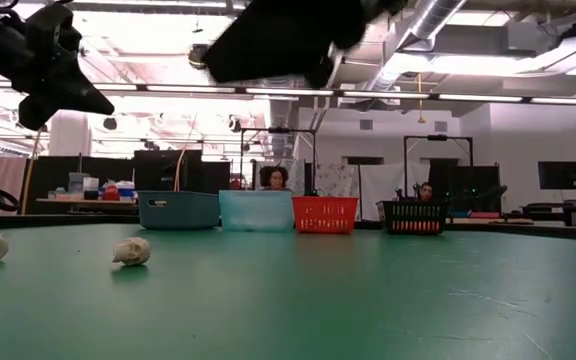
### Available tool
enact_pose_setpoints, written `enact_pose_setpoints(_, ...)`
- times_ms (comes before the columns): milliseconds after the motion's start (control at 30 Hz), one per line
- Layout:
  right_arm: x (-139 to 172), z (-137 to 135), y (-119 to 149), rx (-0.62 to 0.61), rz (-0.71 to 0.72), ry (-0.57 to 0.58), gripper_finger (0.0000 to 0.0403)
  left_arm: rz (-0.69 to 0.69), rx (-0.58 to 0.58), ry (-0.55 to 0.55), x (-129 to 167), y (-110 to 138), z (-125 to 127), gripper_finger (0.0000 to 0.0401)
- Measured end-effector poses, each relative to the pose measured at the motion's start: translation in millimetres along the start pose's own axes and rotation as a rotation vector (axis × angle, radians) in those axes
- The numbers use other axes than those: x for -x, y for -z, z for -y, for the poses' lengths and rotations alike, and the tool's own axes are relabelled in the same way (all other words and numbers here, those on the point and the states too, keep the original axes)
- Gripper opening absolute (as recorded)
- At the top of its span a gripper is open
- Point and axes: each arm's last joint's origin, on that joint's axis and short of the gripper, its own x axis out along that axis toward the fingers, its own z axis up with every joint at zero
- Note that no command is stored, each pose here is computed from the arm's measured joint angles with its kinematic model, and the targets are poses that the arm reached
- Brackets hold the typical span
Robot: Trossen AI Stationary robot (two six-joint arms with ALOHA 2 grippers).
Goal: Sort Halloween decoration
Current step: Put the white skull toy into the blue bin
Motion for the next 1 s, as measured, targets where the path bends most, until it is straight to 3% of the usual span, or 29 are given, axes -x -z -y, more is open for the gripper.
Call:
enact_pose_setpoints(233, -51, -1, 20, 0.039, -0.047, -0.079, 0.0183, -0.008, -0.032, -0.003, 0, 1, -1, 0.0000)
enact_pose_setpoints(433, -77, -4, 28, 0.089, -0.035, -0.147, 0.0240, -0.011, -0.047, 0.003, 0, 1, 0, 0.0000)
enact_pose_setpoints(700, -106, 0, 58, 0.119, -0.065, -0.145, 0.0244, -0.011, -0.048, 0.002, 0, 1, 0, 0.0000)
enact_pose_setpoints(1000, -127, 0, 95, 0.033, -0.158, -0.126, 0.0224, -0.009, -0.048, -0.001, 0, 1, 0, 0.0000)
